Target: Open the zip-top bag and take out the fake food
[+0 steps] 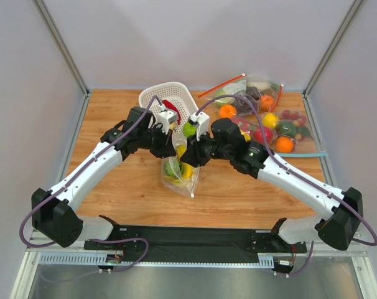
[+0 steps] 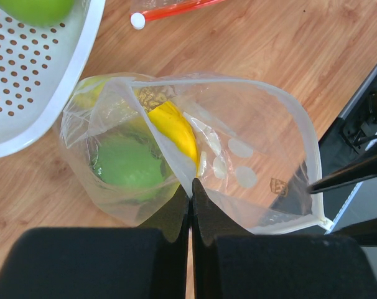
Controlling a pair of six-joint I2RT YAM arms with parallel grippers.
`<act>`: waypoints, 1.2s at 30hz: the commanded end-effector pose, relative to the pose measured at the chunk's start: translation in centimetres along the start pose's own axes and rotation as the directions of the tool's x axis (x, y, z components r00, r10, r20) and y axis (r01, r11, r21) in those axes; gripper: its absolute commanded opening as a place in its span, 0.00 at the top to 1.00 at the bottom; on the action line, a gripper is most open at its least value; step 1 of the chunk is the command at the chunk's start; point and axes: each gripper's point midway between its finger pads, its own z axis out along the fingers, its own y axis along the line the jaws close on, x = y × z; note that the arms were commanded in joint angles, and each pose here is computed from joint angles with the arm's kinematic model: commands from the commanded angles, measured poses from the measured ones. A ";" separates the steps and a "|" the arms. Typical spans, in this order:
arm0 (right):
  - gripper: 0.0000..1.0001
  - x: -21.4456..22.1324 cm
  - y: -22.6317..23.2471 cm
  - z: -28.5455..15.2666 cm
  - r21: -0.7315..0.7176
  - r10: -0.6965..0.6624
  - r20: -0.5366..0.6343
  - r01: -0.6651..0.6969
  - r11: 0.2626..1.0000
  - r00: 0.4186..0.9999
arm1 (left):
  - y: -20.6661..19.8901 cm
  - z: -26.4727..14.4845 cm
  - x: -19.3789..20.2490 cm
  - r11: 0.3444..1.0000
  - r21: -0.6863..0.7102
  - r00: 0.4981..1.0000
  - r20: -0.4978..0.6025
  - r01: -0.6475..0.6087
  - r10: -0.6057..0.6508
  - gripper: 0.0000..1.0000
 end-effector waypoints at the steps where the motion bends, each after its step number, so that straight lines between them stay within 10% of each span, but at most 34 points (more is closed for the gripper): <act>1: 0.71 0.5 0.9 1.4 -0.052 0.026 -0.020 -0.027 0.998 0.999 | -0.7 -1.1 -2.0 0.999 0.006 0.997 0.060 -0.047 0.047 1.00; 36: 0.61 12.0 -10.1 8.5 0.449 0.184 -0.204 -0.075 0.890 0.961 | -0.8 -1.4 -2.1 0.999 0.005 0.996 0.067 -0.054 0.054 1.00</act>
